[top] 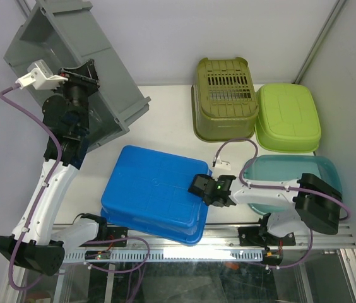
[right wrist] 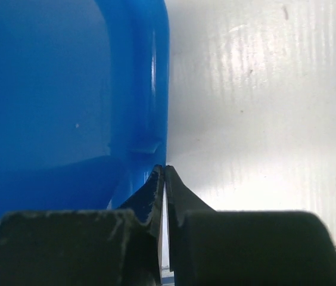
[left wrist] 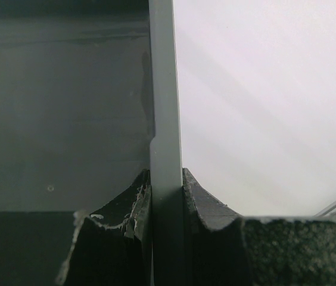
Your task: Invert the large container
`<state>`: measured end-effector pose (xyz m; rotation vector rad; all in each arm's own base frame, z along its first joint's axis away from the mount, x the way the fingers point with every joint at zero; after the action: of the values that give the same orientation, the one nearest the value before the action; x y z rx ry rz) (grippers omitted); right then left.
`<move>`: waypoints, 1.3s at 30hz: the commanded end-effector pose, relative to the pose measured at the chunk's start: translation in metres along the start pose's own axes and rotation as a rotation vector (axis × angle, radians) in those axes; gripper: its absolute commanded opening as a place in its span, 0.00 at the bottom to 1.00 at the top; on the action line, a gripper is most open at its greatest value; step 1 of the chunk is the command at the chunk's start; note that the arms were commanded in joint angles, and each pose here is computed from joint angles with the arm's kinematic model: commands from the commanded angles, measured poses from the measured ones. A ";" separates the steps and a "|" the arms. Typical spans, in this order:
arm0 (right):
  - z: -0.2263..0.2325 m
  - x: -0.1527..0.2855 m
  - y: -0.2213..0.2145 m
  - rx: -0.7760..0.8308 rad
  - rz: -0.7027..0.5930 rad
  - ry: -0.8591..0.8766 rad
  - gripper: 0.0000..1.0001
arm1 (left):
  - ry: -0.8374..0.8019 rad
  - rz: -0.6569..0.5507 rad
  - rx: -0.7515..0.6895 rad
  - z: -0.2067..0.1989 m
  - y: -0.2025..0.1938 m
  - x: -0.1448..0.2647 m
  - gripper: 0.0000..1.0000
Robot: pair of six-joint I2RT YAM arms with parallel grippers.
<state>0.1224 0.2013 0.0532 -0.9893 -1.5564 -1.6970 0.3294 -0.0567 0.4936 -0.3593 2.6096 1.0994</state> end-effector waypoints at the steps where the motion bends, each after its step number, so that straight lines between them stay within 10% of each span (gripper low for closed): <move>1: -0.080 -0.001 0.006 0.150 0.015 -0.300 0.00 | -0.257 -0.257 0.078 -0.072 0.090 0.014 0.00; 10: -0.098 0.005 0.062 -0.011 -0.044 -0.228 0.02 | -0.263 -0.237 0.069 -0.074 0.087 0.010 0.00; 15: -0.095 0.036 0.094 -0.024 -0.124 -0.190 0.47 | -0.269 -0.226 0.077 -0.076 0.085 0.009 0.00; 20: -0.083 0.082 0.122 -0.047 -0.208 0.007 0.56 | -0.273 -0.232 0.083 -0.077 0.089 0.013 0.00; 27: 0.010 0.132 0.196 -0.018 -0.434 0.477 0.77 | -0.262 -0.258 0.050 -0.078 0.100 0.018 0.00; 39: 0.166 0.042 0.301 0.169 -0.265 0.684 0.80 | -0.214 -0.257 -0.047 -0.081 0.122 0.029 0.00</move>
<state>0.3409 0.2999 0.2274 -0.2761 -1.4226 -1.8249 0.3268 -0.0573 0.5068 -0.3155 2.6049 1.2238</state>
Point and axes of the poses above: each gripper's point midway between its finger pads, its own x axis back along the fingers, its own z axis along the line the jaws close on, y = z × x, the point moved 3 cm from there along x, back along the fingers, and after that the axes turned 3 degrees about x, right-handed, at the moved point
